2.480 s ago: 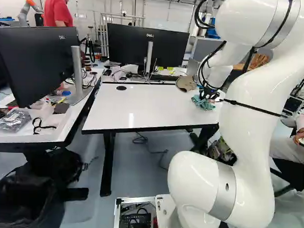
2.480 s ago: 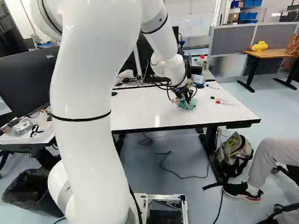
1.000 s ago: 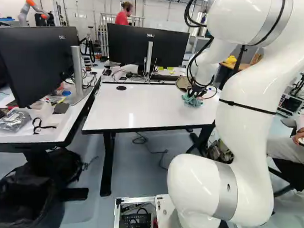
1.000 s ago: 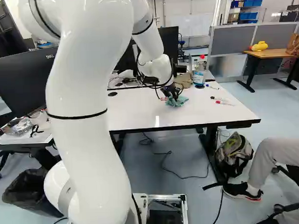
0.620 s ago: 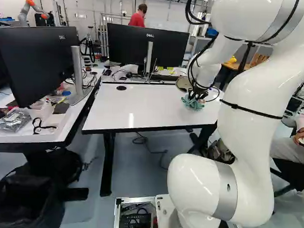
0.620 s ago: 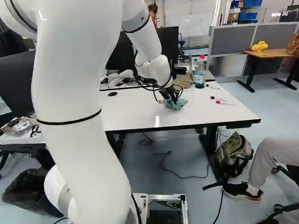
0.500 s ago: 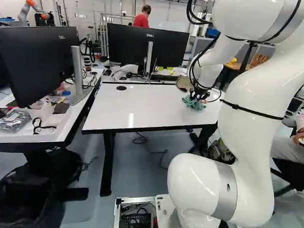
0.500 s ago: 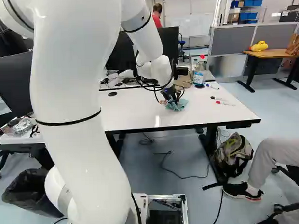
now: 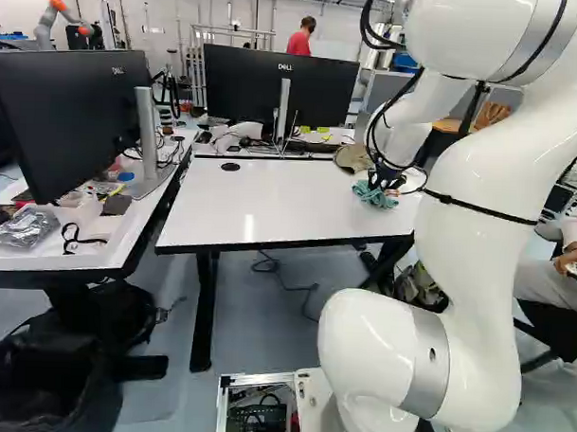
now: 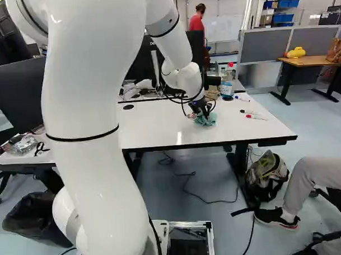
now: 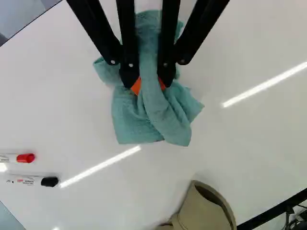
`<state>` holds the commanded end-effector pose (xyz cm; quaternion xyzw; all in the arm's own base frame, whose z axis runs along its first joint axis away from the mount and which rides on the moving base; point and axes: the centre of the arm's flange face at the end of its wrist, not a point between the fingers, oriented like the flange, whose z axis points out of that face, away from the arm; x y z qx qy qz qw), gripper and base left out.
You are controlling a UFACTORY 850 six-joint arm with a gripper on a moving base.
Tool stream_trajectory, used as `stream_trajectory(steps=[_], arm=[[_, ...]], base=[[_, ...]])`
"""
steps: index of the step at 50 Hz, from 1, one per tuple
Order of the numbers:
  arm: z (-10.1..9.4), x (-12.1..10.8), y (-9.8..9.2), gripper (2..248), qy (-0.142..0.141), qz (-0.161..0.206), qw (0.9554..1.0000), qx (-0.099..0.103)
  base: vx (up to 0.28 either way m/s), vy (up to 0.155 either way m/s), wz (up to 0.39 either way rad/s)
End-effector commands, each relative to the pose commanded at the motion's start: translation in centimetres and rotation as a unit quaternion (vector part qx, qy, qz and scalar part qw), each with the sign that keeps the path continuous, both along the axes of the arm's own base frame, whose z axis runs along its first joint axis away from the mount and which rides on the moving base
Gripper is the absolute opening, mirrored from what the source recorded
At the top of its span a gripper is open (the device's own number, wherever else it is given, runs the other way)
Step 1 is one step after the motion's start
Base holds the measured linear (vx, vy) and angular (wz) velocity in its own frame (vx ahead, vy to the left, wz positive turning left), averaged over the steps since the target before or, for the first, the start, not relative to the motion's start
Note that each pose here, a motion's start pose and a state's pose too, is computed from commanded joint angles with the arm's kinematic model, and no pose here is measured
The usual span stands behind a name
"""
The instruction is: Clean the table with the green towel
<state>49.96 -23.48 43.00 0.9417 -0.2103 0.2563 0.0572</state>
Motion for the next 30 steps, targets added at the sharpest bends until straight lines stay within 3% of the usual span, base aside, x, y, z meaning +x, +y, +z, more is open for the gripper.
stream_trajectory(steps=[12, 30], arm=[[1.0, -0.3, 0.5, 50, -0.007, 0.003, 1.0, -0.003], [3.3, -1.7, 3.7, 50, -0.022, 0.025, 0.9994, -0.01]], base=[[0.0, 0.0, 0.0], [0.0, 0.0, 0.0]])
